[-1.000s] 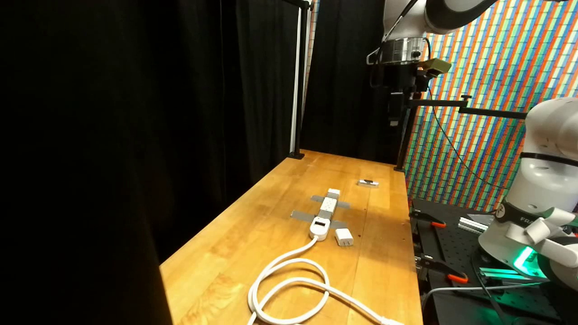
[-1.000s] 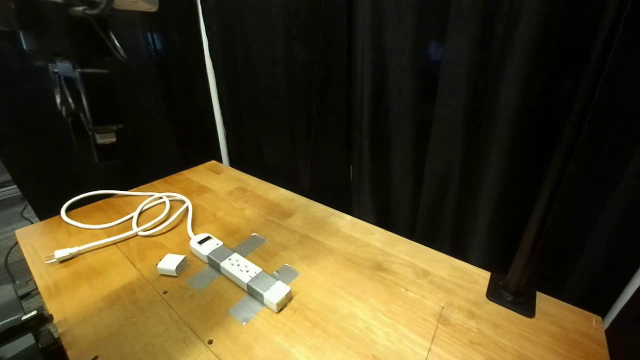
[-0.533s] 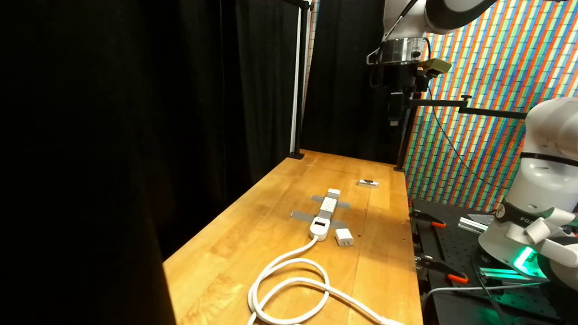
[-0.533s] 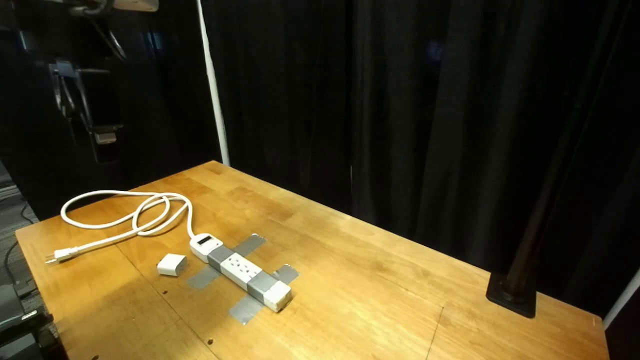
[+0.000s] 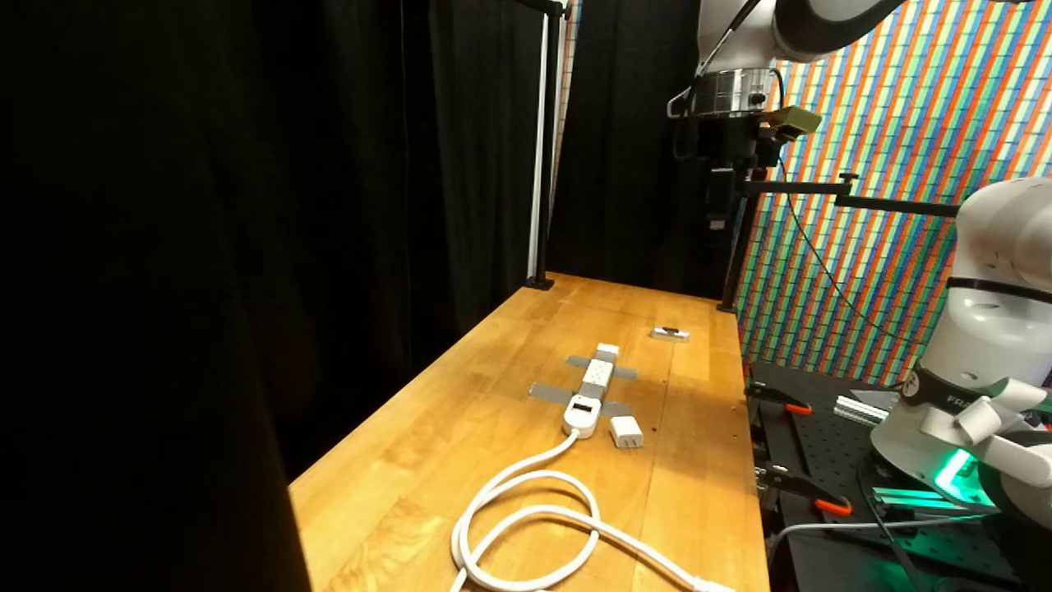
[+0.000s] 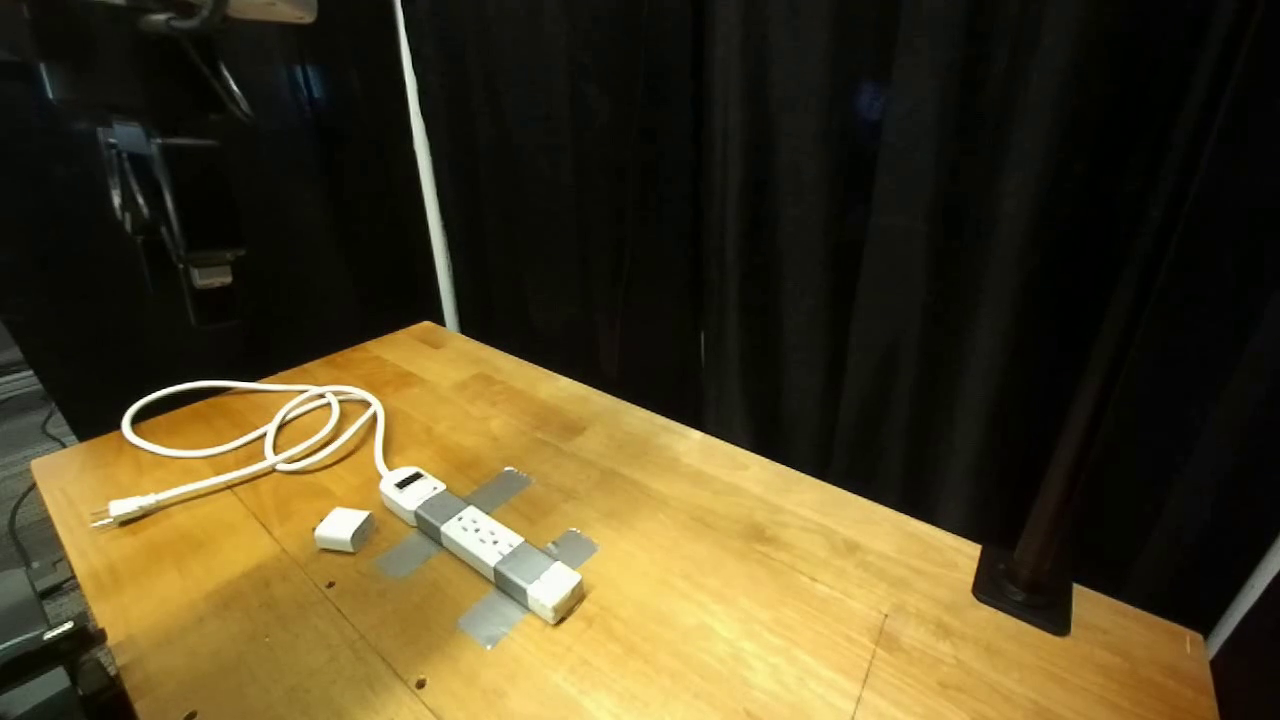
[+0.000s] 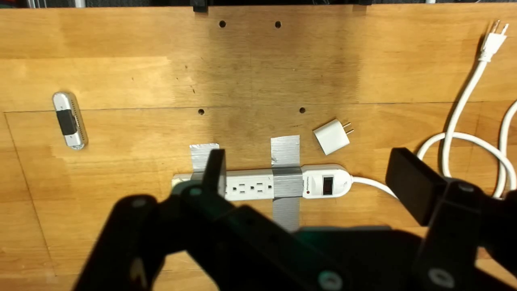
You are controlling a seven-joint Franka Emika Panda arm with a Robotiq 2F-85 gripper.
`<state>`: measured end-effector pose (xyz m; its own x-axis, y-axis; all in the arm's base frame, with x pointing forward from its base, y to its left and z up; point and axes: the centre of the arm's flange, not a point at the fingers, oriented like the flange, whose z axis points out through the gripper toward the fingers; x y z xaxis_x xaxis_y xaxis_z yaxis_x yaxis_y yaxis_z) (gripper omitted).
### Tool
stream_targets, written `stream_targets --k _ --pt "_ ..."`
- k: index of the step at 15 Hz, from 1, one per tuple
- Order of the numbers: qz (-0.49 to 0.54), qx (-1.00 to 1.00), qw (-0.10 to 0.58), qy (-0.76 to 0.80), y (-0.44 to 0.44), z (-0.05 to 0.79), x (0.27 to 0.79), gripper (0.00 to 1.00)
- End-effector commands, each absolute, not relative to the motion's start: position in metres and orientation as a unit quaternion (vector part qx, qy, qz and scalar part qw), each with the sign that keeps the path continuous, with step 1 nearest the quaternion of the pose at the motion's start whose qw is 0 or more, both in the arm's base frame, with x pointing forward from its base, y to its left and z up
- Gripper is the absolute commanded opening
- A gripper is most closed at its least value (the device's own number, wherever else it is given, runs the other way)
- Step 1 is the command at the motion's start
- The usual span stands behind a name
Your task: Plug the USB head into the extension cable
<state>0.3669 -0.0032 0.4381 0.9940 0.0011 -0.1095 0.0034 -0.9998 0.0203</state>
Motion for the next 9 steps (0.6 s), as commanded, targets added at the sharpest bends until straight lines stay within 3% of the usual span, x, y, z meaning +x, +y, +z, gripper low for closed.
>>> stream_targets --k 1,2,4,9 --pt "-0.055 0.998 0.01 0.001 -0.003 0.438 0.367 1.0" --pt "-0.047 0.996 0.044 -0.066 -0.009 0.432 0.372 1.0" --pt "-0.037 0.995 0.04 -0.078 -0.007 0.415 0.384 1.0" --pt "0.011 0.997 -0.008 -0.079 0.006 0.36 0.42 1.0"
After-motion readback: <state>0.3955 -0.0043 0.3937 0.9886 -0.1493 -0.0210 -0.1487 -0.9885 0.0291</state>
